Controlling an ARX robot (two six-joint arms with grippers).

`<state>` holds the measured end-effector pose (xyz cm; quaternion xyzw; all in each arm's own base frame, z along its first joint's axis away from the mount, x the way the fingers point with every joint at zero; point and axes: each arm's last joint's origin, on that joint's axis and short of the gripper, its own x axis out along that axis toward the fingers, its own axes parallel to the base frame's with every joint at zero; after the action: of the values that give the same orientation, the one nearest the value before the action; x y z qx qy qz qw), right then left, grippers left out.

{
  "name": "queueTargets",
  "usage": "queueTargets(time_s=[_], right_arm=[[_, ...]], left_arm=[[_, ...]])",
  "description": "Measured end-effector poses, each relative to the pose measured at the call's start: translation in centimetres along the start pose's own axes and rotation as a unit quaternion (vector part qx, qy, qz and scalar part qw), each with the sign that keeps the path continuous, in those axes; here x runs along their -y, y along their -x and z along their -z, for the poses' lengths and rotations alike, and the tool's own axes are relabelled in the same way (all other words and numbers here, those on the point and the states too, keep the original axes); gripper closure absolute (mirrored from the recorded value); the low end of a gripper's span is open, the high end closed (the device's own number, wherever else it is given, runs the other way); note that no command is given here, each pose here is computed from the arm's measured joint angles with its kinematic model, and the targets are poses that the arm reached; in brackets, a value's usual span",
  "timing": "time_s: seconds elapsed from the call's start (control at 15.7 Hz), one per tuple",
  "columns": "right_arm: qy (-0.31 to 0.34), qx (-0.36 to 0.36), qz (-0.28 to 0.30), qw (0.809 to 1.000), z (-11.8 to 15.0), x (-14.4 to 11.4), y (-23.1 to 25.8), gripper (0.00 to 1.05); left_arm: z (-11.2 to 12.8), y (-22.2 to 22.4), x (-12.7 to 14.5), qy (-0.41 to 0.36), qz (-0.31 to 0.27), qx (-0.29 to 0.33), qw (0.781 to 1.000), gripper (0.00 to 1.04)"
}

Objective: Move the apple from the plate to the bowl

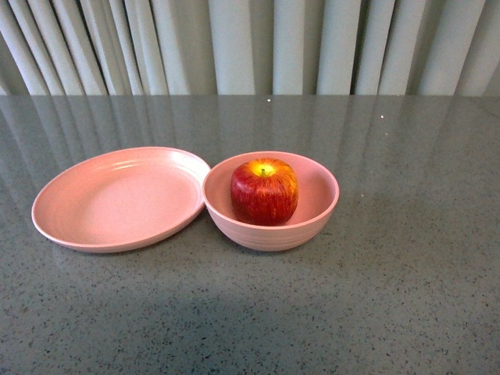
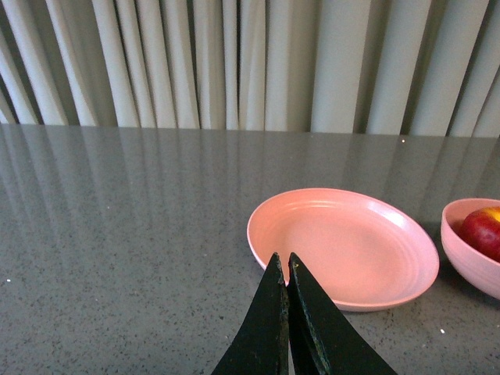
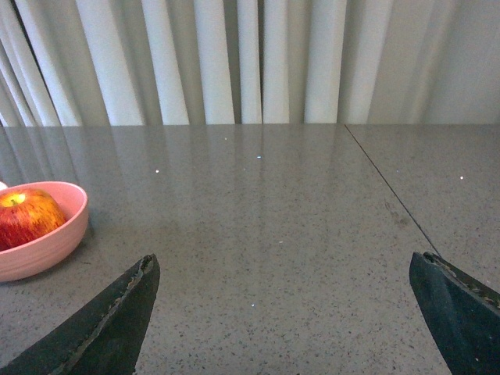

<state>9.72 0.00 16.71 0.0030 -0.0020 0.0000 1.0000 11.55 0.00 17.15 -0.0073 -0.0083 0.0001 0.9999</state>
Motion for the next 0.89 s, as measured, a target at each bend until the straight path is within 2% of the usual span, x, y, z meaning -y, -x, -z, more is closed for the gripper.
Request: queueTargets(time_s=[0.38,0.51,0.57,0.89], right_arm=[[0.000,0.000,0.000,1.000,0.0,0.0,0.0,0.07],[0.000,0.000,0.000,1.000,0.0,0.0,0.0,0.07],[0.000,0.000,0.000,1.000,0.0,0.0,0.0,0.07],[0.000,0.000,0.000,1.000,0.0,0.0,0.0,0.07]], left_arm=[[0.1,0.7,0.0,0.000,0.000,-0.003,1.000,1.04],[0.7,1.6,0.0,0.000,0.000,-0.027,1.000,1.04],[0.1,1.8,0.0,-0.001,0.001,0.005,1.000,1.04],[0.4,1.8,0.0,-0.001,0.000,-0.006,1.000,1.04]])
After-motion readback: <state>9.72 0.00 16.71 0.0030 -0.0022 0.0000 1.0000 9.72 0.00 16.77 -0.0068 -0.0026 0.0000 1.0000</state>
